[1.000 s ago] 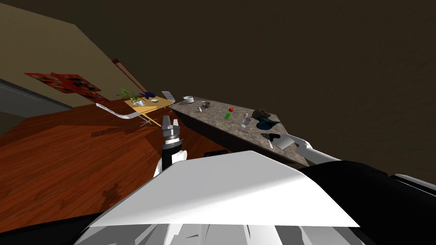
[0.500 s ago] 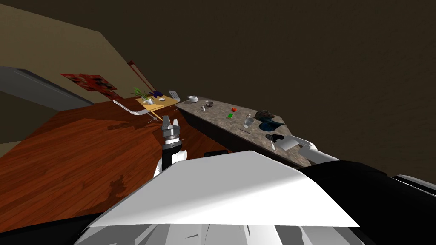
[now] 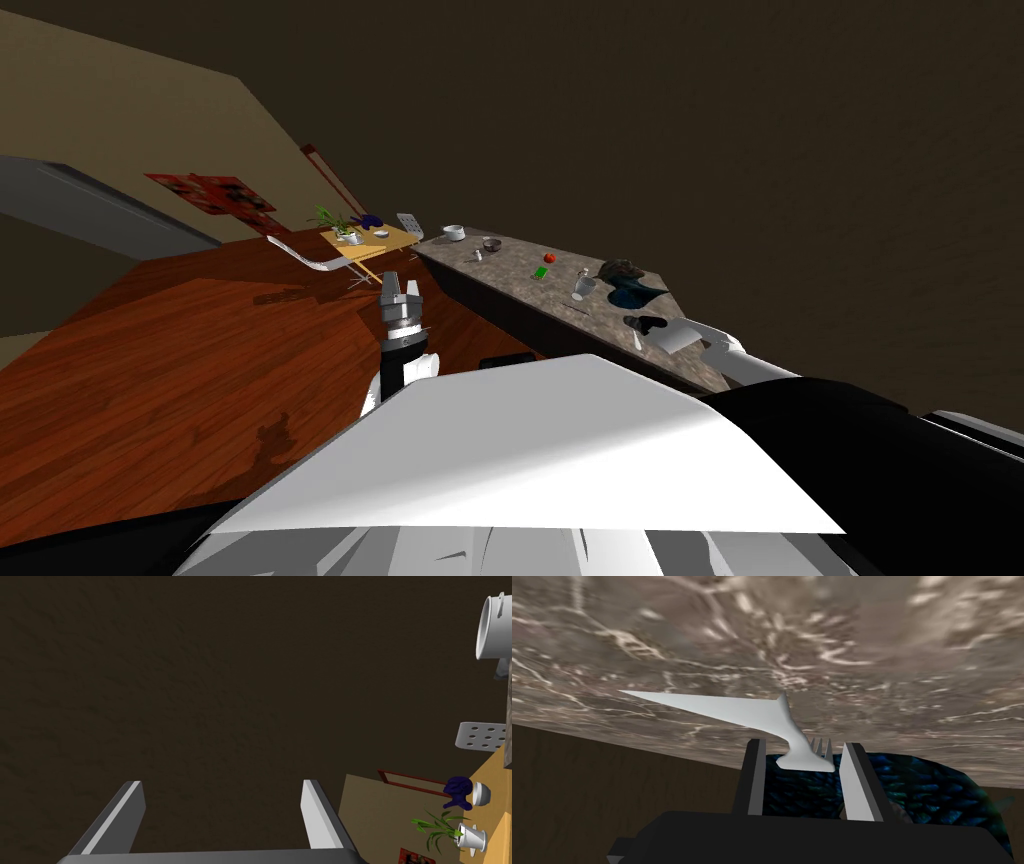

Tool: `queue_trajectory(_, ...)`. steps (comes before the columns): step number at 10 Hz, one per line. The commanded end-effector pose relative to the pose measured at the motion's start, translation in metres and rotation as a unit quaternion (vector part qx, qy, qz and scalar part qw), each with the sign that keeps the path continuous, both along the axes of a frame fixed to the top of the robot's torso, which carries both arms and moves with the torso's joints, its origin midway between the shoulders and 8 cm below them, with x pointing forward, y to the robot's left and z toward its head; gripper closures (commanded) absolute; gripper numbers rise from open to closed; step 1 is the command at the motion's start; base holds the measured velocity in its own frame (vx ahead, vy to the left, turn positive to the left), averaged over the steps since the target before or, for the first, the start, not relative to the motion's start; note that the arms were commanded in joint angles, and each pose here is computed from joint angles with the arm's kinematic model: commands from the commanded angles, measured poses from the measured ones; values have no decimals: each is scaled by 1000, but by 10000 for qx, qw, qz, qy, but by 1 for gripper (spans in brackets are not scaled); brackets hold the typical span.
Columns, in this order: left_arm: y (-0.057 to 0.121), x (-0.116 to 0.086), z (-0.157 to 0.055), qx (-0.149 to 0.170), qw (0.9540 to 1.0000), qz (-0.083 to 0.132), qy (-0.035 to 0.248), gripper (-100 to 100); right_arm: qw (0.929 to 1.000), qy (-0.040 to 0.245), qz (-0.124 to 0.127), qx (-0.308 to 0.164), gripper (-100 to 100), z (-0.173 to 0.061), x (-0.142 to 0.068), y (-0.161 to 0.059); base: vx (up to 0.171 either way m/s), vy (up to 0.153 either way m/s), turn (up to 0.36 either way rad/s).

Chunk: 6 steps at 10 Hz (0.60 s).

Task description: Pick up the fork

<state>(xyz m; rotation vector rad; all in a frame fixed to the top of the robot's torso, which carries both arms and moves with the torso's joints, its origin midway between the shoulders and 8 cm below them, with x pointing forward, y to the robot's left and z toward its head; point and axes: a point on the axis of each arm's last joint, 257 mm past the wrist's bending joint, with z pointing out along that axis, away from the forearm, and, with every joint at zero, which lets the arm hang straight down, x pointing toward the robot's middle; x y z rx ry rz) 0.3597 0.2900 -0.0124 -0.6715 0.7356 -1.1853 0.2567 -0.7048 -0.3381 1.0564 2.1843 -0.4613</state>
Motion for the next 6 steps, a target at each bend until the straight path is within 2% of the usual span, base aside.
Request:
queue_trajectory(1,0,0,0,0,10000,0,0,0,9999,1,132,18,100,0,7,14,44,-12,-257)
queue_trajectory(4,0,0,0,0,10000,1,1,0,9991,12,421,12,100,4,23,39,75,-12,-237)
queue_trajectory(6,0,0,0,0,10000,0,0,0,9986,3,538,19,100,6,29,49,44,-12,-88)
